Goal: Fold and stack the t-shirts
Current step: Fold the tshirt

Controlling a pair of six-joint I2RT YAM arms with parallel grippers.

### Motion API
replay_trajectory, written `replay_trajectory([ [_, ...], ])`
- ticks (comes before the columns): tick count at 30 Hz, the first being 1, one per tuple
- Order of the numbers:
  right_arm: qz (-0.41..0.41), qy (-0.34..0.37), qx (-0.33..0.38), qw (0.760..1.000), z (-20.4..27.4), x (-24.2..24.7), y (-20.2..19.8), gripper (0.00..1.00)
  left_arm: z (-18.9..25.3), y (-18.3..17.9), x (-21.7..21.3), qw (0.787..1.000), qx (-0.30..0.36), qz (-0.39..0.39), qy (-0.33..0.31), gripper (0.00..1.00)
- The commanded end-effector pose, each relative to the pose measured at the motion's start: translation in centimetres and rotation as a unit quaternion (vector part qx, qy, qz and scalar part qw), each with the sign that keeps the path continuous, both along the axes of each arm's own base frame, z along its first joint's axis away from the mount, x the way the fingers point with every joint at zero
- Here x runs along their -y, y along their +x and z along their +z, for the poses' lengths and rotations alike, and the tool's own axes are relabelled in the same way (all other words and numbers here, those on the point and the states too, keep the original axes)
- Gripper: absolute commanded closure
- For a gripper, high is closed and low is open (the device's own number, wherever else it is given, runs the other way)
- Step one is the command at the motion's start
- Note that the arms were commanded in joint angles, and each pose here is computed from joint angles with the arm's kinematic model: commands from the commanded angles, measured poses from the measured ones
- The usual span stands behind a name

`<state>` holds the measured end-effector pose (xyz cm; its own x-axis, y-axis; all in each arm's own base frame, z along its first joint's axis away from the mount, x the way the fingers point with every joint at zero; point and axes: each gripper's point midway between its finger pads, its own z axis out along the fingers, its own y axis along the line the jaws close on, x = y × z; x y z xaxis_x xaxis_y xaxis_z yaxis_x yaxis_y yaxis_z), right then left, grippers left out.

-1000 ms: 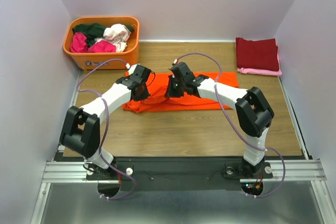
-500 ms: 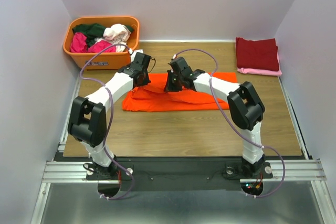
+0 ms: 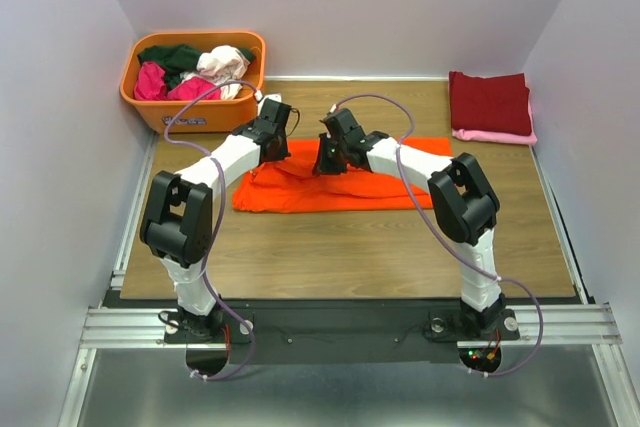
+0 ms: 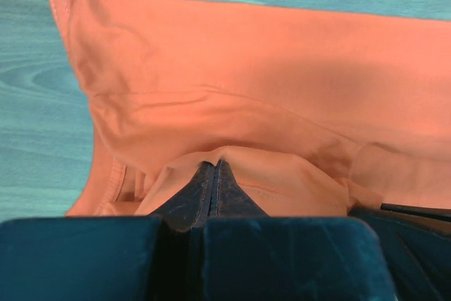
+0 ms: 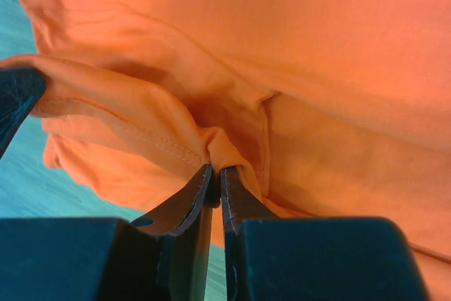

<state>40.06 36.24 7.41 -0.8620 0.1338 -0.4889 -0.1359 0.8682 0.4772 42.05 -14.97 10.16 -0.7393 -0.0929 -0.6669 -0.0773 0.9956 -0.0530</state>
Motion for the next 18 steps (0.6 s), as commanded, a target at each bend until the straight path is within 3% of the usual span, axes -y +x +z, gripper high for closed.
replay_trajectory([
  [1,-0.042,0.001,0.026,0.999,1.6,1.0,2.0,0.84,3.3,2.7,1.1,0.998,0.059,-0.008,-0.023,0.94],
  [5,-0.053,-0.007,0.035,0.998,1.8,1.3,2.5,0.75,3.6,3.3,1.5,0.997,0.071,-0.012,-0.027,0.82],
  [7,-0.06,-0.015,0.045,0.997,1.9,1.8,2.9,0.72,3.7,3.5,1.6,0.997,0.076,-0.014,-0.029,0.68],
  [8,-0.058,-0.02,0.054,0.997,2.3,1.9,3.0,0.65,4.0,3.6,1.6,0.996,0.08,-0.016,-0.03,0.57],
  [11,-0.055,-0.036,0.086,0.994,3.9,2.7,3.5,0.5,4.6,3.5,1.6,0.996,0.086,-0.013,-0.035,0.37],
  [13,-0.023,-0.055,0.114,0.992,4.9,2.9,3.8,0.42,6.2,3.3,1.3,0.994,0.102,-0.007,-0.044,0.32],
  [15,0.035,-0.066,0.142,0.987,6.1,2.4,3.8,0.24,8.3,3.1,0.5,0.991,0.119,0.011,-0.06,0.22],
  [16,0.054,-0.074,0.149,0.985,6.1,2.2,3.7,0.24,8.8,3.0,0.0,0.99,0.122,0.022,-0.064,0.21],
  [18,0.087,-0.089,0.165,0.978,6.7,2.1,3.7,0.15,10.0,2.1,-1.6,0.988,0.125,0.053,-0.07,0.21],
])
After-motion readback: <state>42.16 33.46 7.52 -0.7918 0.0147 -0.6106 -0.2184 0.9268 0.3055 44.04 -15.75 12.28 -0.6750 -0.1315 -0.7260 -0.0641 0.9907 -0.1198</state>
